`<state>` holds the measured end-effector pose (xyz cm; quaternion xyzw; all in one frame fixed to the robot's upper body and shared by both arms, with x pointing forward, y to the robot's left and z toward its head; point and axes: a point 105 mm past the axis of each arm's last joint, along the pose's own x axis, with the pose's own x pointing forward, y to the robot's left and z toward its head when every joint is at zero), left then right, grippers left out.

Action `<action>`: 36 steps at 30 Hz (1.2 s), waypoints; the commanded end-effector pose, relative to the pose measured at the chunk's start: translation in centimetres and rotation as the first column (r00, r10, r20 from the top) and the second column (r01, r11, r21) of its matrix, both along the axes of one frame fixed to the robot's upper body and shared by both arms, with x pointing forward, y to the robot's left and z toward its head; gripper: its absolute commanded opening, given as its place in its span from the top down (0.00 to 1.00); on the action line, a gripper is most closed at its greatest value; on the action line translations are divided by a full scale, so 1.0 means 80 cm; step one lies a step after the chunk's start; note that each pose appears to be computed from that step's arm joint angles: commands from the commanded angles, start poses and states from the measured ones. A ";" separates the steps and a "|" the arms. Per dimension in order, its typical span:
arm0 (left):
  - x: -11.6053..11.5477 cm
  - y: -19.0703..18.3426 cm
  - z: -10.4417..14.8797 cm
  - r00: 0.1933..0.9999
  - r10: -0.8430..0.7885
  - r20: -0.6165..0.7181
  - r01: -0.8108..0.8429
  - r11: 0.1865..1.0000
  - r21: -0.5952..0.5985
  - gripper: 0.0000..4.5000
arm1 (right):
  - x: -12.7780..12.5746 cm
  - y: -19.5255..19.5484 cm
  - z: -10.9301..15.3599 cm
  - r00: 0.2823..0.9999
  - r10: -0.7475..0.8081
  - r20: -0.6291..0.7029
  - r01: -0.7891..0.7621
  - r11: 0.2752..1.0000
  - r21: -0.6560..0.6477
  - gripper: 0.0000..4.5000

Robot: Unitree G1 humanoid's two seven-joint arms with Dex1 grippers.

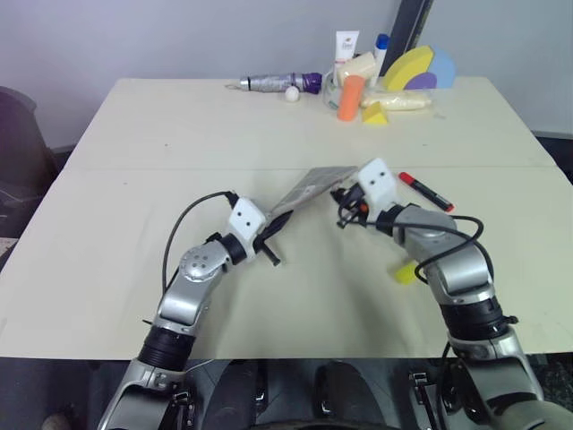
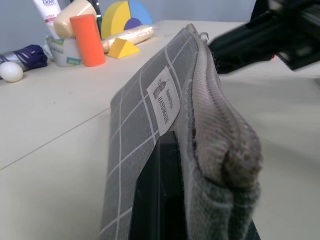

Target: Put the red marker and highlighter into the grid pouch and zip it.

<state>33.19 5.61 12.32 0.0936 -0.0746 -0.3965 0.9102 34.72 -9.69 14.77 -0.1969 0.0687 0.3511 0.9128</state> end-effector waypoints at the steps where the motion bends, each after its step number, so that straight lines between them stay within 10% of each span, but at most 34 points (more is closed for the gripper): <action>1: -0.002 -0.015 0.013 0.999 -0.025 0.035 0.025 1.000 -0.011 1.00 | -0.020 0.030 0.016 0.993 0.113 0.044 -0.113 0.993 -0.017 0.99; 25: 0.025 -0.046 0.011 0.999 0.015 0.031 -0.014 0.999 -0.039 1.00 | -0.073 0.066 0.027 0.935 0.356 0.002 -0.353 0.927 -0.126 0.99; 33: 0.020 -0.033 0.012 0.997 -0.011 0.079 0.008 0.999 0.033 1.00 | -0.030 -0.056 0.039 0.999 -0.035 -0.012 0.033 0.996 -0.083 0.27; 36: 0.020 -0.021 0.010 0.996 -0.017 0.082 0.012 0.998 0.064 1.00 | -0.014 -0.119 0.030 0.969 -0.242 -0.041 0.240 0.969 -0.060 0.27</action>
